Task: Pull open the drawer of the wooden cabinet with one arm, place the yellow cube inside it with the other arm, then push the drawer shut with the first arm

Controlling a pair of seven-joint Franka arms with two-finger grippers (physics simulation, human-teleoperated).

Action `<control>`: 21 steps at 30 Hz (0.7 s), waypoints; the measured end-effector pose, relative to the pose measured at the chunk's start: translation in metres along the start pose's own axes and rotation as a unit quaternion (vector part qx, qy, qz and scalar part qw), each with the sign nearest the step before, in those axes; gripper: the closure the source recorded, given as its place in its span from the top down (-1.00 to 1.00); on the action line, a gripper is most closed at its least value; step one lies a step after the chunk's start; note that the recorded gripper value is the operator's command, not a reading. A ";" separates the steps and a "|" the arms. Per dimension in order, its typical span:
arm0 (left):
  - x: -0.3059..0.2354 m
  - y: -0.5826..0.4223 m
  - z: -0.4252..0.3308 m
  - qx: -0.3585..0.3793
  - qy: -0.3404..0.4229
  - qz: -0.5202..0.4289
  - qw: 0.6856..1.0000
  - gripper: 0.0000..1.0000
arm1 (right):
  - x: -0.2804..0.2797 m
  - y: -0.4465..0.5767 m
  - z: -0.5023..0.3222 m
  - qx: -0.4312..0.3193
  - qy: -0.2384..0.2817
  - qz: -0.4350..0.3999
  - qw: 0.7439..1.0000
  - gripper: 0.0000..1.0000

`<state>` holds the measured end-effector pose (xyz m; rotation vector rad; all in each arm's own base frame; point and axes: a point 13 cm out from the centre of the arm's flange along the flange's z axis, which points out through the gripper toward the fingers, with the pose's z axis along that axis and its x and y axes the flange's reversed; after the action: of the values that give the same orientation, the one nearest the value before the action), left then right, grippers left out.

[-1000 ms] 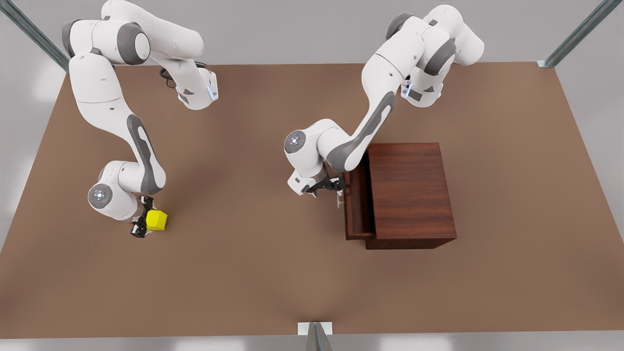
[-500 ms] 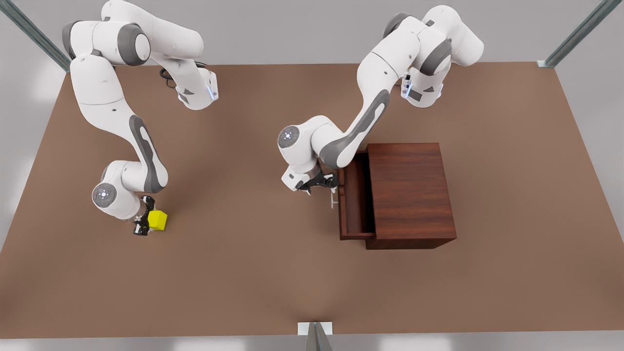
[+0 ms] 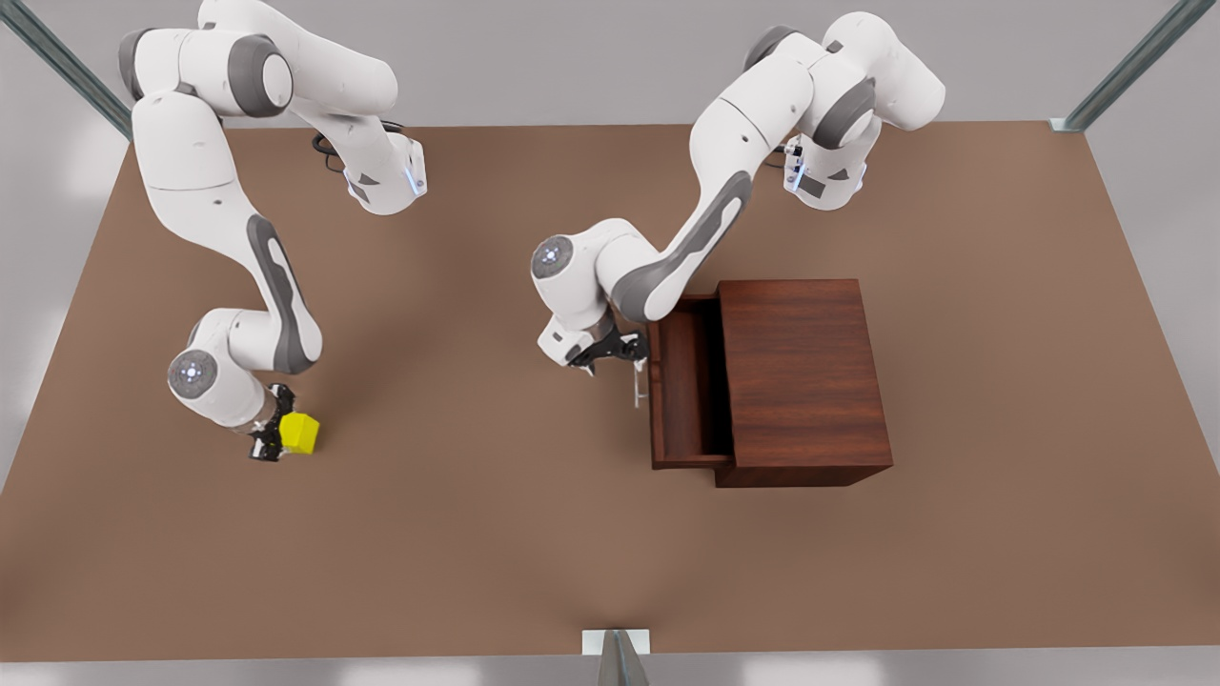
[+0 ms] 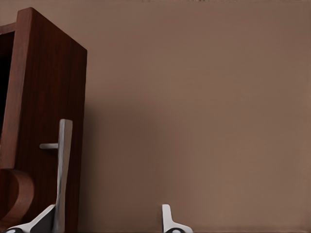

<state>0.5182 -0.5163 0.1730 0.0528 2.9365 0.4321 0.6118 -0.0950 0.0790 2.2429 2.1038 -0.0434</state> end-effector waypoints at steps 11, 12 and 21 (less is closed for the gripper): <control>0.021 0.043 -0.135 0.012 0.016 -0.011 1.000 1.00 | 0.022 0.038 -0.086 -0.034 0.006 -0.012 0.999 0.35; 0.016 0.067 -0.162 0.020 0.026 -0.027 0.999 1.00 | 0.032 0.044 -0.098 -0.036 0.010 -0.018 0.999 0.34; -0.074 0.519 -0.148 0.079 0.173 -0.254 0.948 1.00 | 0.208 0.076 -0.213 -0.028 0.037 -0.106 0.993 0.34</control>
<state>0.5700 -0.0661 0.4744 -0.8178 3.1407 0.1312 0.6959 0.1216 0.2800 2.0109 2.3417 0.0889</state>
